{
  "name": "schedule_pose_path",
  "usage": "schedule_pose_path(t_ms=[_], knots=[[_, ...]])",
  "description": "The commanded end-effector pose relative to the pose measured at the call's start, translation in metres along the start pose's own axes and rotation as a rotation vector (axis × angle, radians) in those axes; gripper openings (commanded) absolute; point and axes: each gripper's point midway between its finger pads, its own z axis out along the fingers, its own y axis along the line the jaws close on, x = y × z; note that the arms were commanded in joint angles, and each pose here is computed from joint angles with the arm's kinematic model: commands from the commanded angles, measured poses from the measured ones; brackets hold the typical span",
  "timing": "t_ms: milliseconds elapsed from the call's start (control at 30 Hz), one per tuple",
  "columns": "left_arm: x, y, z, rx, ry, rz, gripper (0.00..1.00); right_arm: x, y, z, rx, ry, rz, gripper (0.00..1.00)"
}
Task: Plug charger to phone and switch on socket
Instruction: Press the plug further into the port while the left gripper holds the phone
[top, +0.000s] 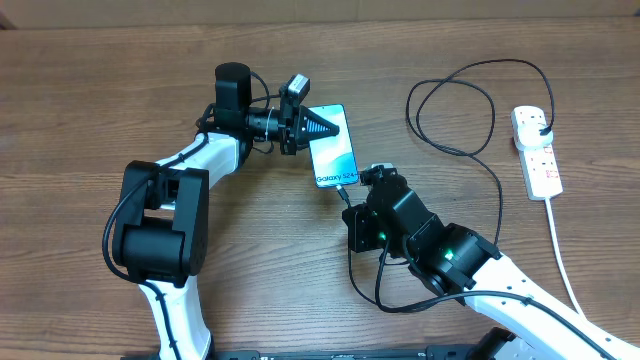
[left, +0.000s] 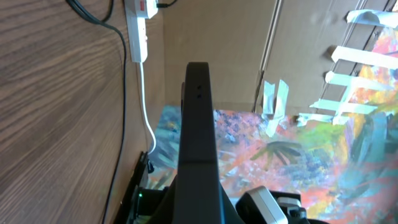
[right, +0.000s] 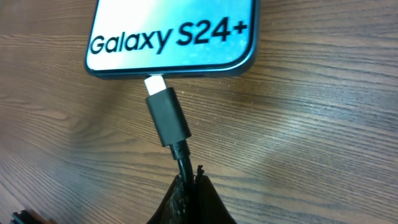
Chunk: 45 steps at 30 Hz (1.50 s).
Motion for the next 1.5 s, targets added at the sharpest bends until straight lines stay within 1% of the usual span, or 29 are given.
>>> schedule_pose_path(t_ms=[0,300,367,733,933,1133,1200,1300,1367,1467], knots=[[0.003,-0.005,0.002,0.011,0.027,0.009,0.04,-0.014,0.01,-0.003,-0.017,-0.055,-0.015,0.04],[0.003,-0.005,0.002,0.011,0.029,0.01,0.04,-0.02,0.017,-0.004,-0.041,-0.081,-0.03,0.04],[0.005,-0.006,0.002,0.016,0.039,0.011,0.04,-0.019,0.016,-0.003,-0.035,-0.077,-0.074,0.04],[0.008,-0.007,0.002,0.024,0.059,0.011,0.04,-0.014,0.011,0.002,-0.014,-0.054,-0.075,0.04],[0.011,-0.008,0.004,0.03,0.071,0.094,0.03,-0.022,0.016,0.005,-0.027,-0.083,-0.076,0.04],[0.013,-0.008,0.009,0.032,0.082,0.133,0.04,-0.025,0.013,0.005,-0.012,-0.1,-0.1,0.04],[0.013,-0.008,0.009,0.032,0.083,0.139,0.04,-0.025,0.013,0.005,-0.011,-0.101,-0.1,0.07],[0.013,-0.008,0.009,0.032,0.083,0.139,0.04,-0.025,0.011,0.005,-0.003,-0.099,-0.1,0.09],[0.013,-0.008,0.009,0.032,0.083,0.139,0.04,-0.022,0.009,0.005,0.005,-0.086,-0.099,0.15],[0.012,-0.008,0.008,0.032,0.08,0.141,0.04,-0.016,0.005,0.006,0.022,-0.062,-0.099,0.22]])
